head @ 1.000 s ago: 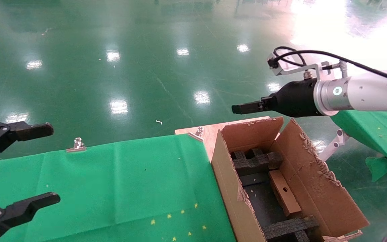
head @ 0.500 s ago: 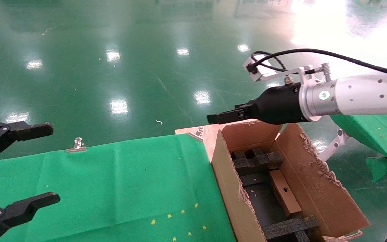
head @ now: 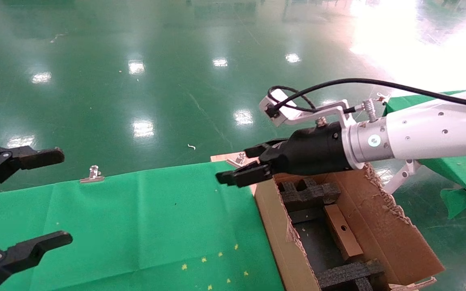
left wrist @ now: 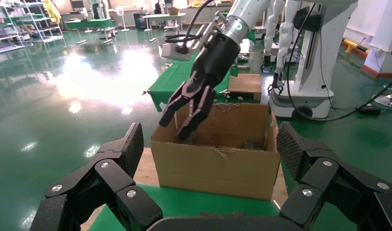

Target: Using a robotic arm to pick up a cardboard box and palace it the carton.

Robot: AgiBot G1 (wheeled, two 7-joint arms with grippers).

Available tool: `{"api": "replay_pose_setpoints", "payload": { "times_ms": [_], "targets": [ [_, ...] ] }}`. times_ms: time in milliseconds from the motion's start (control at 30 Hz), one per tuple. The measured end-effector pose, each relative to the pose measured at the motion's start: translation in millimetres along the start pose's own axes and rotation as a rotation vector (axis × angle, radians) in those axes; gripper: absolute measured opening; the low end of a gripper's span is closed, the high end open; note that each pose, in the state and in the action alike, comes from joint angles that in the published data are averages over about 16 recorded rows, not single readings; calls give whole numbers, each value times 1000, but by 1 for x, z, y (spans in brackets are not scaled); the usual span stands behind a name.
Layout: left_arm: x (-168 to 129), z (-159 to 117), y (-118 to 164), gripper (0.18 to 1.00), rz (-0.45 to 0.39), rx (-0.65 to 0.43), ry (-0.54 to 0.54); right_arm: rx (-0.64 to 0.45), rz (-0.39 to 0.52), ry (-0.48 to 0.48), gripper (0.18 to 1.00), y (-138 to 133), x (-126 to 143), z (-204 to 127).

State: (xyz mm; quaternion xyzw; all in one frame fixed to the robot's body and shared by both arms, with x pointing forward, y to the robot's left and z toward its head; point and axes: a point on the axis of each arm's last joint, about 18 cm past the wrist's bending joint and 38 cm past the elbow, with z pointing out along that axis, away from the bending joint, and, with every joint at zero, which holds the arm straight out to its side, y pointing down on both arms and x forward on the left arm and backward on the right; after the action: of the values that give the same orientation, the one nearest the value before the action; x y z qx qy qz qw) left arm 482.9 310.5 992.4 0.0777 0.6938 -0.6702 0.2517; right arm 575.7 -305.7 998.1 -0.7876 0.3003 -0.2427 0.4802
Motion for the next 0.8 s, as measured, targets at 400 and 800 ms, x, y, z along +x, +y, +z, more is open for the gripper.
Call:
{"api": "replay_pose_setpoints", "payload": {
  "times_ms": [400, 800],
  "targets": [
    [0, 0, 0, 1001, 0, 0, 0, 119, -149, -227, 1001, 4, -34, -3],
    [0, 0, 0, 1001, 0, 0, 0, 321, -322, -395, 1001, 12, -59, -25]
  ]
}}
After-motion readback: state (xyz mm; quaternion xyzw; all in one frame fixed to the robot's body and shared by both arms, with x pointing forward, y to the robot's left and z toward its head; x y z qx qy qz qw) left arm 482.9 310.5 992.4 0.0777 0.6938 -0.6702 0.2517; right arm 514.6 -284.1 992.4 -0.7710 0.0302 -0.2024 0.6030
